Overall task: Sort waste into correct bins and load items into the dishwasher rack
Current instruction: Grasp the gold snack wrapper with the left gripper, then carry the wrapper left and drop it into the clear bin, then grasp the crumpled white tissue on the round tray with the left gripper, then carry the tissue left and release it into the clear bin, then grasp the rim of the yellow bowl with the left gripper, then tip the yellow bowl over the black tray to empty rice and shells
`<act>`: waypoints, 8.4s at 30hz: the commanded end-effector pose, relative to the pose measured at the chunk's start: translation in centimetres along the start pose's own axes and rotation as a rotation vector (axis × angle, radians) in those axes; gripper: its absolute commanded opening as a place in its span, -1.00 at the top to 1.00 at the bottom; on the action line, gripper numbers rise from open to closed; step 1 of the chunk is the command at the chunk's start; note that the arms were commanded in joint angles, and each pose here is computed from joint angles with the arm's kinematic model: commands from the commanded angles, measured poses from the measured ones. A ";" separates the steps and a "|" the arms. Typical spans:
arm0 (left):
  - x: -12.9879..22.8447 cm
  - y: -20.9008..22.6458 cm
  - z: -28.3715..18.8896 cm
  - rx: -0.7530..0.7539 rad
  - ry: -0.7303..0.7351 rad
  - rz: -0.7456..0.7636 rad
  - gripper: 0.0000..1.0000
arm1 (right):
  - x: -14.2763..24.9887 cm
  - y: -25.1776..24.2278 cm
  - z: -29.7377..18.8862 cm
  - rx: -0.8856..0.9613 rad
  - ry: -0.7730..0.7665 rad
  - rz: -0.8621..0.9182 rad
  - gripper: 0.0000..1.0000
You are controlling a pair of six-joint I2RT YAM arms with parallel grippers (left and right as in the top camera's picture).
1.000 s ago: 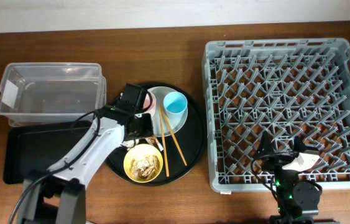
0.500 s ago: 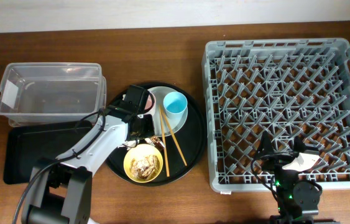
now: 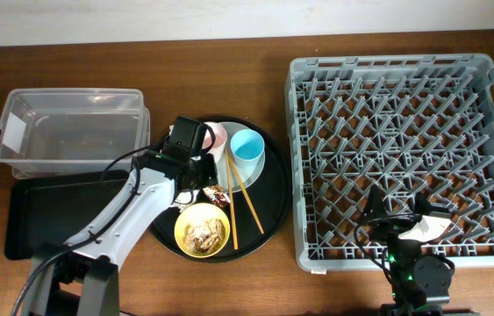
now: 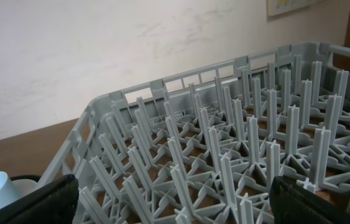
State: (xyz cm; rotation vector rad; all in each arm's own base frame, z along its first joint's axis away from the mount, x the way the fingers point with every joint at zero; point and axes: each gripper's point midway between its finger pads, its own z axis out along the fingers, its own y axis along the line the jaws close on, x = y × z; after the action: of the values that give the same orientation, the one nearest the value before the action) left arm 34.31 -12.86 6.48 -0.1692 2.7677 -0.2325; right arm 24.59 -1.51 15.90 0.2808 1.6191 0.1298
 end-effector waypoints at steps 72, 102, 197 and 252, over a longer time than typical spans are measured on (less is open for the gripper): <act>2.7 5.1 2.5 -0.046 0.244 0.486 -0.72 | 0.2 -0.2 0.0 0.008 0.004 0.007 -0.97; -1.3 2.9 -3.4 -0.011 0.154 0.512 0.99 | 0.2 -0.2 0.0 0.008 0.003 0.008 -0.97; 14.9 -3.3 -1.2 0.023 0.148 0.306 0.64 | 0.2 -0.2 0.0 0.008 0.003 0.008 -0.97; -2.3 14.9 -12.7 0.162 0.016 -0.275 1.00 | 0.2 -0.2 0.0 0.008 0.003 0.008 -0.97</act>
State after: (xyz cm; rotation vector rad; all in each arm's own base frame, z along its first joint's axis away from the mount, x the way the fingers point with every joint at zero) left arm 30.09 2.48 15.09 -0.4709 2.8243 -0.2531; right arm 24.59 -1.51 15.87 0.2813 1.6202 0.1300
